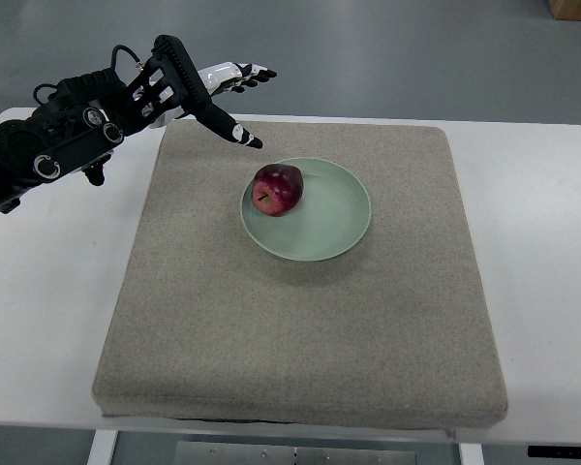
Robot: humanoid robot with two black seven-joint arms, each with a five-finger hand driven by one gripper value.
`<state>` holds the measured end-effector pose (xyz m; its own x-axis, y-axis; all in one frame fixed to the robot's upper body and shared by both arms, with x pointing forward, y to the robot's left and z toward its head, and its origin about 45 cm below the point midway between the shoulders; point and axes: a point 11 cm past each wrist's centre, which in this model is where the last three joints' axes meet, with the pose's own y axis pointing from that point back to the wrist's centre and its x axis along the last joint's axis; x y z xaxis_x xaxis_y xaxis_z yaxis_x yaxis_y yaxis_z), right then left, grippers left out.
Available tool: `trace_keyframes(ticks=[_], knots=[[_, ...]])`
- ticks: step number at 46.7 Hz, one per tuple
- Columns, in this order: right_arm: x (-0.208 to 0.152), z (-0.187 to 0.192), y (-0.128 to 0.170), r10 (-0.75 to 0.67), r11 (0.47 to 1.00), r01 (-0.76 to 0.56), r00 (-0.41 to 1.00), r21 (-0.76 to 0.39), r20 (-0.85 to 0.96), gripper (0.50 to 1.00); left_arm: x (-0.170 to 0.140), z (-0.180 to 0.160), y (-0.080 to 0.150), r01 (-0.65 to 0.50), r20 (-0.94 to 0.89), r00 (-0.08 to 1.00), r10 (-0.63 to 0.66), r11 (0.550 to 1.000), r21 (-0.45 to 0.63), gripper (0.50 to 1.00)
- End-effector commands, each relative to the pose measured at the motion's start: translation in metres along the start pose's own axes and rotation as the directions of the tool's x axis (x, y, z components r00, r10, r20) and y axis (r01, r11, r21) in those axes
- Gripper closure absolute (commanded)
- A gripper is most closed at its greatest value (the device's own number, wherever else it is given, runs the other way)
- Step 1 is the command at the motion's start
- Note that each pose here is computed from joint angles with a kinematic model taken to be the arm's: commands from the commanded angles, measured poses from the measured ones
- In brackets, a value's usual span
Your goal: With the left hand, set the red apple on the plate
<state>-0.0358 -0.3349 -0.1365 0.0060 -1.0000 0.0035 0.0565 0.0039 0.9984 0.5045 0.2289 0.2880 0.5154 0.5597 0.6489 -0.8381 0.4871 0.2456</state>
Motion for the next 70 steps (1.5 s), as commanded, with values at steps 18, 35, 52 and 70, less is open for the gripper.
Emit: trace_keyframes(ticks=[18, 35, 52, 70], knots=[[0.0, 0.0, 0.0, 0.0, 1.0, 0.0, 1.0, 0.0, 0.0, 0.57, 0.052, -0.024, 0.01, -0.337, -0.609, 0.721, 0.331, 0.935, 0.108, 0.508], [0.0, -0.001, 0.0, 0.0, 1.0, 0.0, 1.0, 0.001, 0.0, 0.57, 0.049, -0.046, 0.002, -0.398, -0.764, 0.473, 0.438, 0.88, 0.258, 0.512], [0.0, 0.0, 0.0, 0.0, 1.0, 0.0, 1.0, -0.001, 0.0, 0.568, 0.023, -0.052, -0.008, -0.346, -0.869, 0.276, 0.41, 0.886, 0.308, 0.508], [0.0, -0.001, 0.0, 0.0, 1.0, 0.0, 1.0, 0.001, 0.0, 0.568, 0.024, -0.063, 0.0, -0.403, -0.988, -0.012, 0.152, 0.904, 0.143, 0.508]])
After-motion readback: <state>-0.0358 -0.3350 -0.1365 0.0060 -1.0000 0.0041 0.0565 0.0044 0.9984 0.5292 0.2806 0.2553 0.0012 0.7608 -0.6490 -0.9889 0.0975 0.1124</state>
